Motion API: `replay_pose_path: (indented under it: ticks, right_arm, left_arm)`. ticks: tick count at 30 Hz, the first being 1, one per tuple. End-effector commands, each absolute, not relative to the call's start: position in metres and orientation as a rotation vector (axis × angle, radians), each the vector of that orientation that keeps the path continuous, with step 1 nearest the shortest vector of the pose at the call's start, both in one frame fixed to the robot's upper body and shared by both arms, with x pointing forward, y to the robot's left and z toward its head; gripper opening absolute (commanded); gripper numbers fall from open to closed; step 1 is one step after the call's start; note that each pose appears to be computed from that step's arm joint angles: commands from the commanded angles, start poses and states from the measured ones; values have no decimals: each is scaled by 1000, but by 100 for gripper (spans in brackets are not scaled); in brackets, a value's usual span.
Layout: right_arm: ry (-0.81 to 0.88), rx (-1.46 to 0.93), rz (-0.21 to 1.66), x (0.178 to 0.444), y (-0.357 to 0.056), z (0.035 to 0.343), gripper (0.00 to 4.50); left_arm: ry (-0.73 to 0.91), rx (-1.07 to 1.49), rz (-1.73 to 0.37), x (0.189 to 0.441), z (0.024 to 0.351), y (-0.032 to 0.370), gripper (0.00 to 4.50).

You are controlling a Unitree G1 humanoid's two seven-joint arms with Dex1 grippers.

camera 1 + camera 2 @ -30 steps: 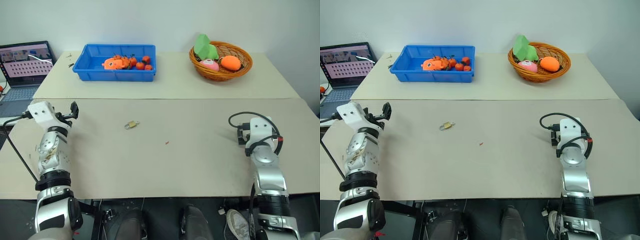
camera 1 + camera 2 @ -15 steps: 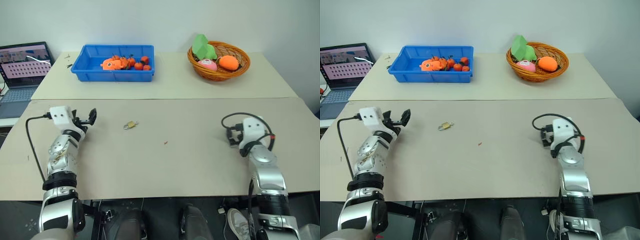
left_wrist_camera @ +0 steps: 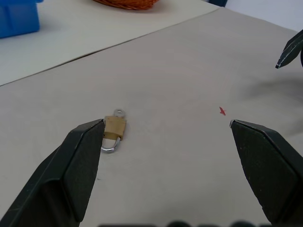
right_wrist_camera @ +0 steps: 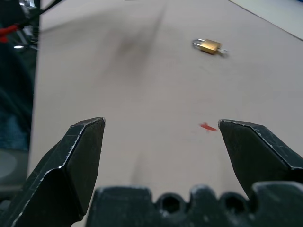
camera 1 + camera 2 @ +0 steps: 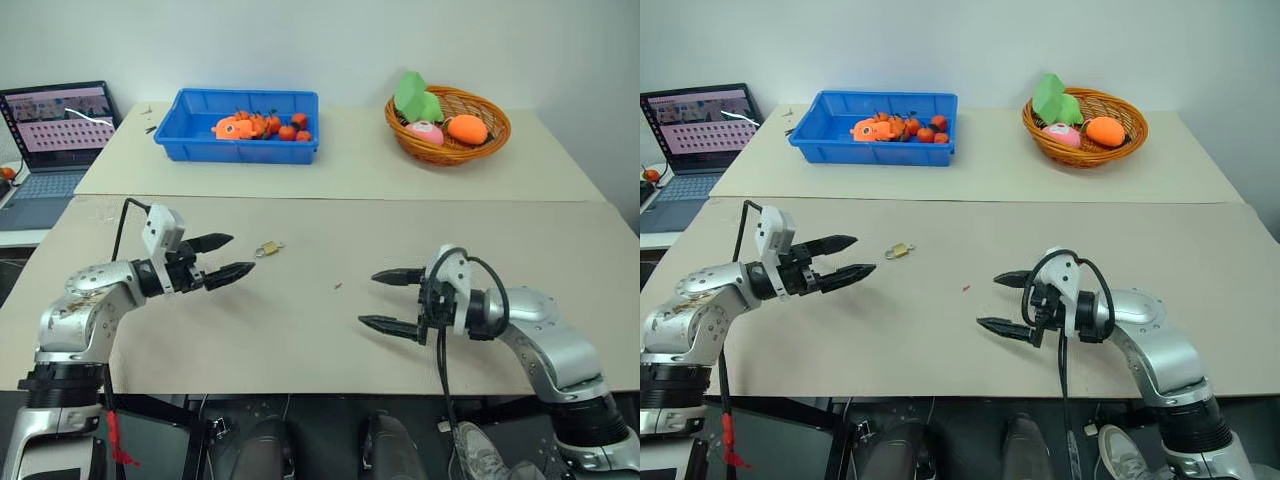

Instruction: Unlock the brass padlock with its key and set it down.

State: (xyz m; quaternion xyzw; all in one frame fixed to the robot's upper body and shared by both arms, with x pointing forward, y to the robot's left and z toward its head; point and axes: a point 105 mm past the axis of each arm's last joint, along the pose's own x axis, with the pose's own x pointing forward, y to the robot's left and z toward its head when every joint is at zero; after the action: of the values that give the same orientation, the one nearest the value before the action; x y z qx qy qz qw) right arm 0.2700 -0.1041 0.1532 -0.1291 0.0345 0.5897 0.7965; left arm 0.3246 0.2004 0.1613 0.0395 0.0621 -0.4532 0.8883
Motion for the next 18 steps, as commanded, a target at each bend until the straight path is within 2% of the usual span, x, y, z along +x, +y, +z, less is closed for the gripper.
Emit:
replay_pose_path:
  ticks: [1, 4, 11, 18]
  right_arm:
    - [15, -306, 1293, 269, -98, 167, 450]
    - [20, -311, 1275, 272, -99, 166, 450]
    - [6, -289, 1235, 269, -100, 169, 450]
    - [-5, -263, 1162, 266, -101, 169, 450]
  left_arm:
    - [116, 187, -875, 338, 158, 214, 449]
    - [94, 241, -839, 353, 153, 216, 449]
    - [93, 296, -921, 373, 140, 198, 449]
    - [172, 309, -982, 394, 122, 177, 449]
